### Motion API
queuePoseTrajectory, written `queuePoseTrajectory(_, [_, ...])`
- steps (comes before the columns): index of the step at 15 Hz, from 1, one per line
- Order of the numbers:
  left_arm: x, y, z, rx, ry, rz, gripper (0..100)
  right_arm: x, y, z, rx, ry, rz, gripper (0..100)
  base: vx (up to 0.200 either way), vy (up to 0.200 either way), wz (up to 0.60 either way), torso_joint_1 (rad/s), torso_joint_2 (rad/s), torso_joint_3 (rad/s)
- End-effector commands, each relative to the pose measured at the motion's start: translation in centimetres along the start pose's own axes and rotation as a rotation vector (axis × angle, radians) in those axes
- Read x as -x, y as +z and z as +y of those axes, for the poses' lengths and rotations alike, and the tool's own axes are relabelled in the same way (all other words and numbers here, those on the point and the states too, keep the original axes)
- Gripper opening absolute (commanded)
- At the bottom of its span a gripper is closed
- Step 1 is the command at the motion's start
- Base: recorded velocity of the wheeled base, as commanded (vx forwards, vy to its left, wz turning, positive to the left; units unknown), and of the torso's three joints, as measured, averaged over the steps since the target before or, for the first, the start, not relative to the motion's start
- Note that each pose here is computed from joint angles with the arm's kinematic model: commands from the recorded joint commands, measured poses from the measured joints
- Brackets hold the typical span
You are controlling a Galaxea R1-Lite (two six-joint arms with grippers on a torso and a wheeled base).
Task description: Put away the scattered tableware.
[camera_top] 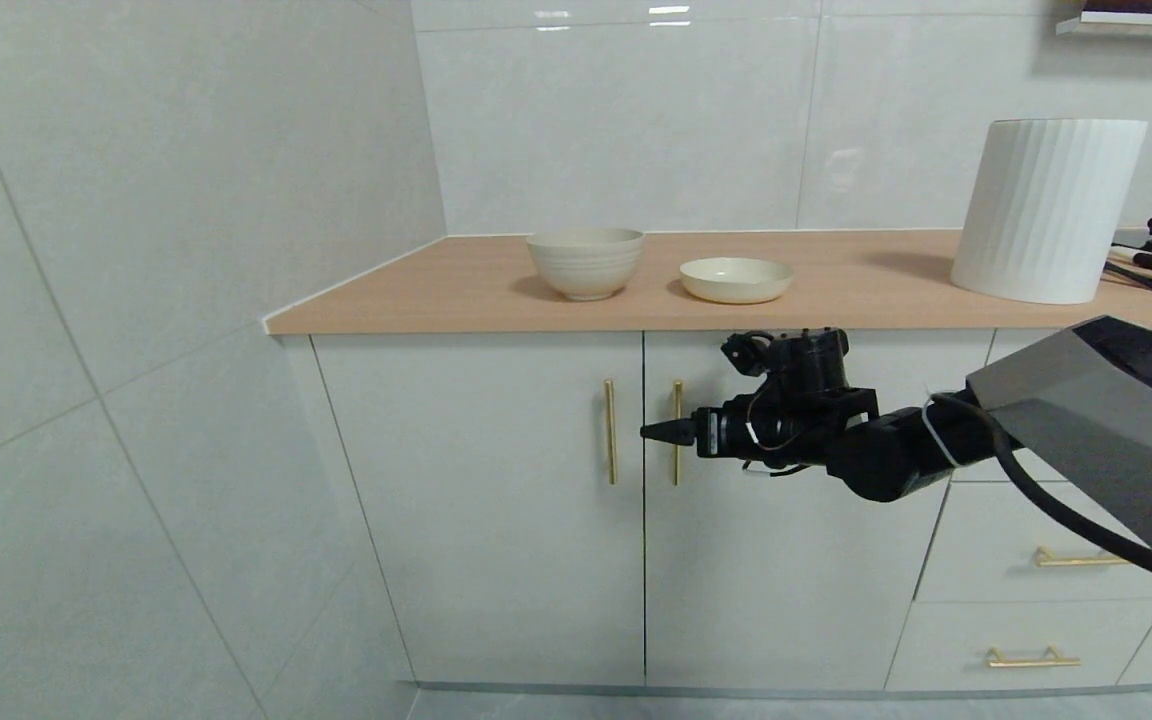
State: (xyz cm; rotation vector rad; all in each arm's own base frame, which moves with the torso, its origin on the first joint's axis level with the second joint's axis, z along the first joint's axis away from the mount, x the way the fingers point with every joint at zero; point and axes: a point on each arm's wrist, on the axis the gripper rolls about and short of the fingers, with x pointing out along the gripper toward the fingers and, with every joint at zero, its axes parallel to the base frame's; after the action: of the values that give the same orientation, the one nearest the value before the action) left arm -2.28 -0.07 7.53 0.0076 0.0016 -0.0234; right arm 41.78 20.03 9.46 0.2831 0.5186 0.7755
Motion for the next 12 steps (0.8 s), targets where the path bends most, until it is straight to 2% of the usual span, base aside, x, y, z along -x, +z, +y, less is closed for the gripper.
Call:
queuePoseTrajectory(1, [0.0, 0.0, 0.0, 0.0, 0.0, 0.0, 100, -0.8, -0.5, -0.5, -0.028, 0.005, -0.011, 100, 0.0, 0.0, 0.0, 0.0, 0.0, 0.0])
queuePoseTrajectory(7, [0.0, 0.0, 0.0, 0.0, 0.0, 0.0, 100, -2.0, -0.6, -0.6, -0.084, 0.033, -0.062, 100, 0.0, 0.0, 0.0, 0.0, 0.0, 0.0])
queuePoseTrajectory(8, [0.0, 0.0, 0.0, 0.0, 0.0, 0.0, 100, -2.4, -0.8, -0.1, -0.11, 0.051, -0.069, 100, 0.0, 0.0, 0.0, 0.0, 0.0, 0.0])
queuePoseTrajectory(12, [0.0, 0.0, 0.0, 0.0, 0.0, 0.0, 100, -2.6, -1.0, 0.2, -0.107, 0.063, -0.079, 100, 0.0, 0.0, 0.0, 0.0, 0.0, 0.0])
